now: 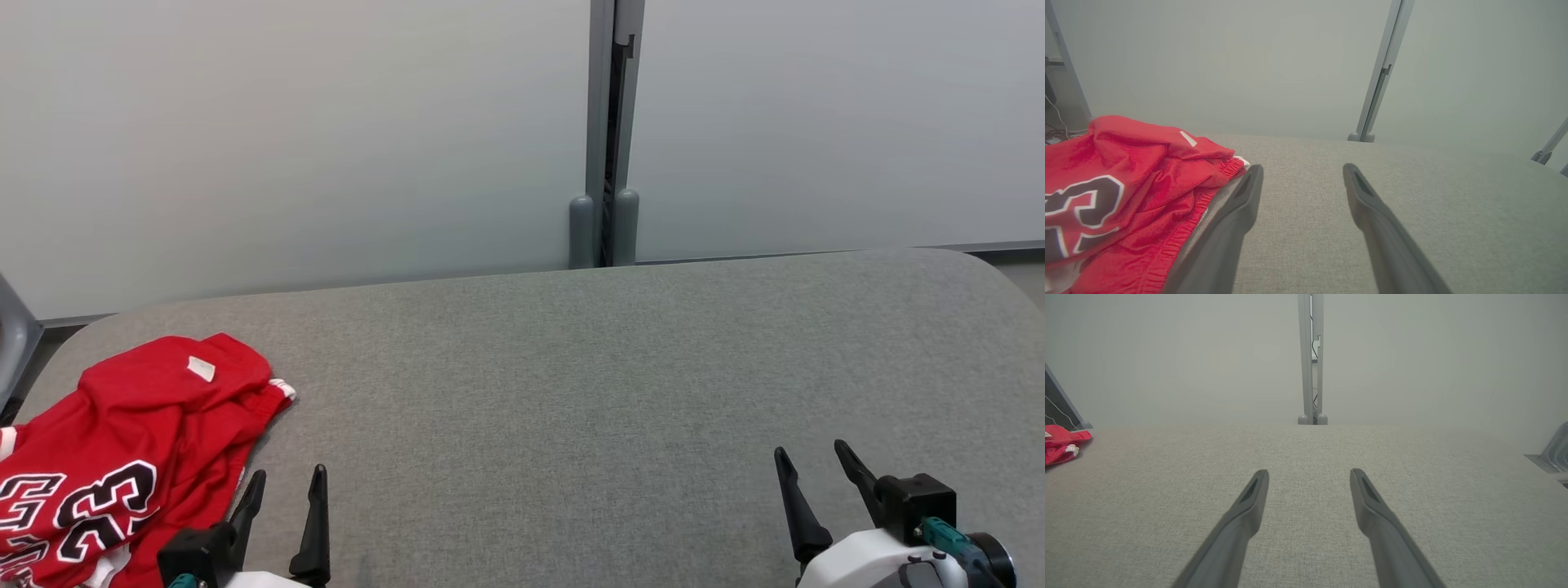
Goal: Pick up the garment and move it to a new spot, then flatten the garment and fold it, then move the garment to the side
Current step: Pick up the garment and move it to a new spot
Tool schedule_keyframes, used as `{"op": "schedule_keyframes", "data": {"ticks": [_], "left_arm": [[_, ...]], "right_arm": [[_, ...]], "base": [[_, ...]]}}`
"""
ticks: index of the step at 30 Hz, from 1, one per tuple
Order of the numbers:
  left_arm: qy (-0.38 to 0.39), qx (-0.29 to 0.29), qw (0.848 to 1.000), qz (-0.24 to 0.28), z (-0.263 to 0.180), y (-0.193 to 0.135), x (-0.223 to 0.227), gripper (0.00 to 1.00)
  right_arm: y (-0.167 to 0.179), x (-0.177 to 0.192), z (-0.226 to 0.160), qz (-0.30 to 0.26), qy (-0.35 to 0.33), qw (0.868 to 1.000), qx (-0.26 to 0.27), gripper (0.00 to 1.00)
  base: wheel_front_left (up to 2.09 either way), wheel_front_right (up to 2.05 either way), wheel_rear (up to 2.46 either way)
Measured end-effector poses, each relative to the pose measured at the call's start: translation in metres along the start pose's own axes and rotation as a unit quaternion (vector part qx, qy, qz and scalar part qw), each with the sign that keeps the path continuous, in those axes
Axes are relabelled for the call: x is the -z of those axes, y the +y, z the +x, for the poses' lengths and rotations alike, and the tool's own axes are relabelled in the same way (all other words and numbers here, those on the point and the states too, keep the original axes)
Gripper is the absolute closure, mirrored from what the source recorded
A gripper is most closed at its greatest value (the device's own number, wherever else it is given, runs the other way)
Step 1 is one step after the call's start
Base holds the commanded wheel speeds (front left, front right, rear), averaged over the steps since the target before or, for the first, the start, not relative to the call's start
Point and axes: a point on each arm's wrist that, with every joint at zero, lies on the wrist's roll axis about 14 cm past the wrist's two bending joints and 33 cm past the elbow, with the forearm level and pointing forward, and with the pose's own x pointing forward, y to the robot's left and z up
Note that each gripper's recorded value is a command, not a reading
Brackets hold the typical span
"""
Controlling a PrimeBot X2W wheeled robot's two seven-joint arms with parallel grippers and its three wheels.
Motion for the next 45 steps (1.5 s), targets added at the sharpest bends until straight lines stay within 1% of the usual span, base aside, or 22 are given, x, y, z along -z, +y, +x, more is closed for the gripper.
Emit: {"op": "schedule_keyframes", "data": {"ticks": [3, 6, 7, 11, 15, 18, 21, 24, 28, 30, 33, 35, 37, 42, 45], "left_arm": [[0.001, -0.005, 1.000, -0.001, -0.003, 0.004, 0.000, 0.00], [-0.002, -0.022, 1.000, 0.002, -0.010, 0.016, -0.002, 0.00], [-0.003, -0.037, 0.999, 0.004, -0.016, 0.026, -0.003, 0.00], [-0.008, -0.078, 0.997, 0.005, -0.035, 0.053, -0.006, 0.00], [-0.013, -0.134, 0.991, 0.006, -0.064, 0.087, -0.008, 0.00], [-0.018, -0.182, 0.983, 0.004, -0.092, 0.112, -0.009, 0.00], [-0.034, -0.242, 0.970, -0.005, -0.123, 0.138, -0.012, 0.00], [-0.040, -0.288, 0.957, -0.013, -0.147, 0.153, -0.011, 0.00], [-0.036, -0.323, 0.945, -0.016, -0.163, 0.162, -0.008, 0.00], [-0.033, -0.333, 0.942, -0.016, -0.168, 0.163, -0.006, 0.00], [-0.033, -0.339, 0.940, -0.016, -0.170, 0.163, -0.006, 0.00], [-0.025, -0.332, 0.943, -0.018, -0.167, 0.162, -0.005, 0.00], [-0.003, -0.315, 0.949, -0.021, -0.158, 0.159, -0.001, 0.00], [0.069, -0.226, 0.971, -0.035, -0.093, 0.149, -0.016, 0.00], [0.119, -0.189, 0.974, -0.049, -0.058, 0.145, -0.031, 0.00]], "right_arm": [[0.004, 0.000, 0.003, -0.002, 0.001, 1.000, -0.007, 0.00], [0.016, 0.000, 0.009, -0.003, 0.002, 1.000, -0.026, 0.00], [0.027, 0.000, 0.014, -0.004, 0.002, 0.999, -0.043, 0.00], [0.054, 0.002, 0.024, -0.004, 0.006, 0.996, -0.085, 0.00], [0.086, 0.010, 0.031, -0.004, 0.018, 0.991, -0.134, 0.00], [0.117, 0.011, 0.038, -0.008, 0.021, 0.984, -0.179, 0.00], [0.158, 0.005, 0.047, -0.017, 0.014, 0.971, -0.236, 0.00], [0.192, -0.001, 0.056, -0.021, 0.008, 0.959, -0.282, 0.00], [0.216, 0.009, 0.062, -0.021, 0.024, 0.948, -0.316, 0.00], [0.223, 0.012, 0.065, -0.017, 0.027, 0.945, -0.324, 0.00], [0.226, 0.017, 0.067, -0.016, 0.032, 0.943, -0.330, 0.00], [0.227, 0.019, 0.065, -0.015, 0.035, 0.943, -0.331, 0.00], [0.225, 0.019, 0.067, -0.012, 0.034, 0.944, -0.327, 0.00], [0.217, 0.023, 0.071, -0.017, 0.038, 0.948, -0.315, 0.00], [0.208, 0.031, 0.068, -0.022, 0.050, 0.950, -0.306, 0.00]], "base": [[0.00, 0.00, 0.00], [0.00, 0.00, 0.00], [0.00, 0.00, 0.00], [0.00, 0.00, 0.00], [0.00, 0.00, 0.00], [0.00, 0.00, 0.00], [0.00, 0.00, 0.00], [0.00, 0.00, 0.00], [0.00, 0.00, 0.00], [0.00, 0.00, 0.00], [0.00, 0.00, 0.00], [0.00, 0.00, 0.00], [0.00, 0.00, 0.00], [0.00, 0.00, 0.00], [0.00, 0.00, 0.00]]}}
